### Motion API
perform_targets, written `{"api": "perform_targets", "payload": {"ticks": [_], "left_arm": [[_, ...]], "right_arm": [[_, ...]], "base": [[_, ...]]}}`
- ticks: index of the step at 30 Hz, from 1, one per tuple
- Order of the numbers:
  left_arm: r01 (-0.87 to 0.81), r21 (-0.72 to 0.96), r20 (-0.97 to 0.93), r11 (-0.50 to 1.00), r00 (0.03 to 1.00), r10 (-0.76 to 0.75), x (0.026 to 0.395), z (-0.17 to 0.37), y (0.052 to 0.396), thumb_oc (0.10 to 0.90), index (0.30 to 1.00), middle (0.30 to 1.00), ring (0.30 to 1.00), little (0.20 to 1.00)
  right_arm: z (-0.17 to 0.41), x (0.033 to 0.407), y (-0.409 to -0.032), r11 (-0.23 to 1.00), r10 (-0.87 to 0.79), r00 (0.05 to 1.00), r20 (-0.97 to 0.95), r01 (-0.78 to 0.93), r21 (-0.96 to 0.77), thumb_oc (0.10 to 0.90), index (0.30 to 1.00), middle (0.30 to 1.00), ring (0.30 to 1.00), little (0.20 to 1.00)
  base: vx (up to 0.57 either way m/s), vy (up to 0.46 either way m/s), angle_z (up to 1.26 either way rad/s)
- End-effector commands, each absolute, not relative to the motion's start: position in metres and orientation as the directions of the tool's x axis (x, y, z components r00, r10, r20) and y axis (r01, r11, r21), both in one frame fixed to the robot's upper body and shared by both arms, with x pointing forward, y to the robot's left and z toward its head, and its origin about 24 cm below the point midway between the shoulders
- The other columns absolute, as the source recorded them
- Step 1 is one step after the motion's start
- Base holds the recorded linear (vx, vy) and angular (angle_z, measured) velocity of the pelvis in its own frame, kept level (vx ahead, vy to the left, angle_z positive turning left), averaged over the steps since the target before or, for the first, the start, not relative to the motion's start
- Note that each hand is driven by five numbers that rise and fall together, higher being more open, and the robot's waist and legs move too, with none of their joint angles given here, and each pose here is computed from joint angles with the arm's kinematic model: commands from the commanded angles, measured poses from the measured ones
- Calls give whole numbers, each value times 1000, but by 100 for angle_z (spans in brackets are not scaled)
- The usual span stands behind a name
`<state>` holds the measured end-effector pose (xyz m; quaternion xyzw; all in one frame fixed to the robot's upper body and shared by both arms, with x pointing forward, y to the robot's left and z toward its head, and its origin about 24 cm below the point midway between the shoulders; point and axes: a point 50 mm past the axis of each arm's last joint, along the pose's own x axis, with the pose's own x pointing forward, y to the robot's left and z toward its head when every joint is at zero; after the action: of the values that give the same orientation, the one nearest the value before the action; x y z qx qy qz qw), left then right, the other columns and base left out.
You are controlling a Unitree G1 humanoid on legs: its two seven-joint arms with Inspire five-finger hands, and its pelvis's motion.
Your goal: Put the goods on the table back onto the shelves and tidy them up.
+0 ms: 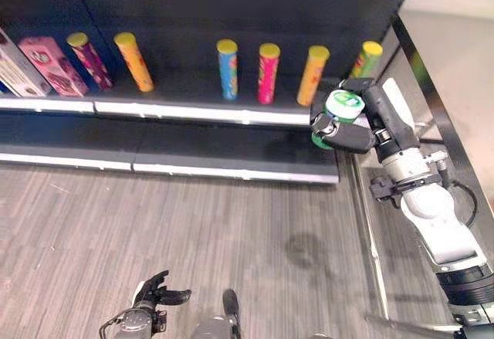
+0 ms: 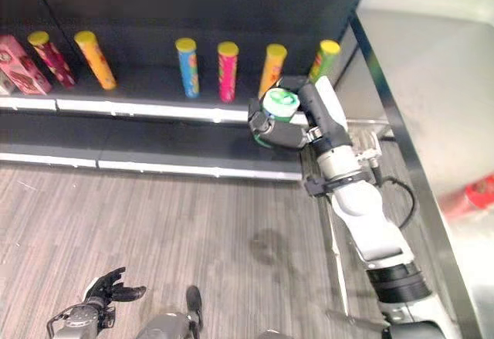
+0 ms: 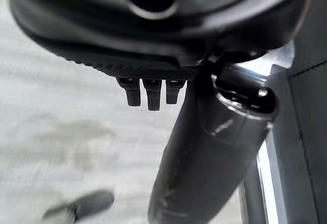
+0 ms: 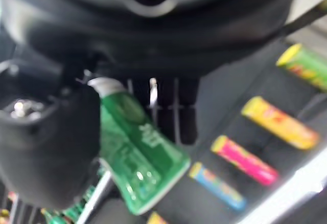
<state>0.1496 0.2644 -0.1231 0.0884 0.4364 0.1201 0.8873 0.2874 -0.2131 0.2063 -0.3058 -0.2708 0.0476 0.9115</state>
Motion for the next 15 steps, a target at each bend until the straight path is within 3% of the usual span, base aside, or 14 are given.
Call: {"api": "perform_targets", "payload": {"ticks": [1,10,15], "left_arm": [[-95,260,-763,961,590,265,140,-127,260,800,900,900,900,900],[-25,247,-785,969,581,215,137,-133,246,800,900,900,900,900],[-12,229,-797,973,572,194,134,-136,236,800,900,900,900,900]], "right_arm": [[288,266,-237,806,176,623,762,353,-475,400,300,300,300,300],[301,245,-255,818,106,541,834,429,-383,400,300,300,300,300],[307,236,-254,879,105,492,864,361,-312,400,300,300,300,300]], "base": [[209,103,73],[313,31,39],[274,-28,36]]}}
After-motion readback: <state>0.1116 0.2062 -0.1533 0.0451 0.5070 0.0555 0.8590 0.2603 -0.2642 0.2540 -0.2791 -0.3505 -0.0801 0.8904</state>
